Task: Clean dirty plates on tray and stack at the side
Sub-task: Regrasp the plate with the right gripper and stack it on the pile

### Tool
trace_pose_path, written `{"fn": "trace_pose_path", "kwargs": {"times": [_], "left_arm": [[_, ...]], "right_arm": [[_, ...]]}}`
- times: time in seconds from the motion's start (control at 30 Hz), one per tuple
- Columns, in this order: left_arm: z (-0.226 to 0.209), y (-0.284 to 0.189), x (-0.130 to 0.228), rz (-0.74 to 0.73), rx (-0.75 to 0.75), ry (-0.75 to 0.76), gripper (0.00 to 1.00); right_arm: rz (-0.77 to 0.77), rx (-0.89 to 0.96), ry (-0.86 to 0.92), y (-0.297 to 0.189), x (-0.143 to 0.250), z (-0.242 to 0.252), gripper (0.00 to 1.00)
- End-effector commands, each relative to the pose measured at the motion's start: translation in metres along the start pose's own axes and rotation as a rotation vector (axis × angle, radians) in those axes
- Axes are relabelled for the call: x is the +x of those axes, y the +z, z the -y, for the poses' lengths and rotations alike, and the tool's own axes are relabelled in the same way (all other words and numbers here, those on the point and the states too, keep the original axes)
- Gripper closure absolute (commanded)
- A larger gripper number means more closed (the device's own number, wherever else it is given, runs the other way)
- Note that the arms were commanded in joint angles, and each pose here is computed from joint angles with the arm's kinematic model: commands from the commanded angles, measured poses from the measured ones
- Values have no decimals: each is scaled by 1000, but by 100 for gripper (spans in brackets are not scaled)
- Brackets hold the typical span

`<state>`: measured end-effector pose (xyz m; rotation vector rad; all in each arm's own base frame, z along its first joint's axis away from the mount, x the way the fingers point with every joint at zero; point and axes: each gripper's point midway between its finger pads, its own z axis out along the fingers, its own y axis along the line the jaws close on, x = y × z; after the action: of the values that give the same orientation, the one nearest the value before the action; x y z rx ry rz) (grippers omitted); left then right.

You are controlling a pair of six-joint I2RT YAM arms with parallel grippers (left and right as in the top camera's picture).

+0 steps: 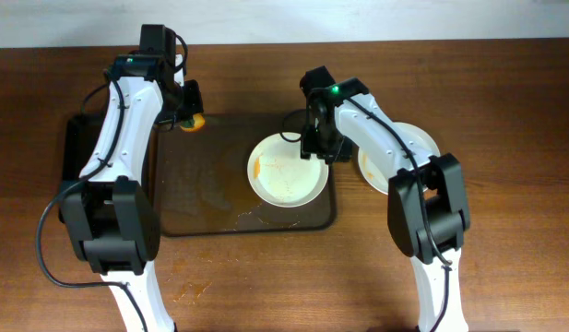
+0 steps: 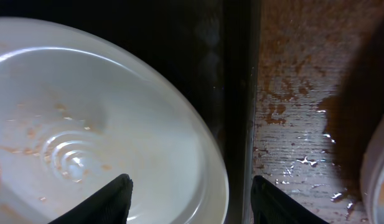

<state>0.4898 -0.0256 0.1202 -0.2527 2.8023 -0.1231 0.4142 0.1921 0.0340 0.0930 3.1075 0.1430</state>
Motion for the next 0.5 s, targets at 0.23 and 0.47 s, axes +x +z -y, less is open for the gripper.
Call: {"fn": "trace_pose_path", "kwargs": {"times": [0.23, 0.47], "left_arm": [[-2, 4, 2, -8, -8, 16, 100], [-2, 4, 2, -9, -9, 16, 100]], "right_arm": [[-131, -94, 5, 31, 18, -14, 61], [-57, -201, -106, -3, 7, -34, 96]]}}
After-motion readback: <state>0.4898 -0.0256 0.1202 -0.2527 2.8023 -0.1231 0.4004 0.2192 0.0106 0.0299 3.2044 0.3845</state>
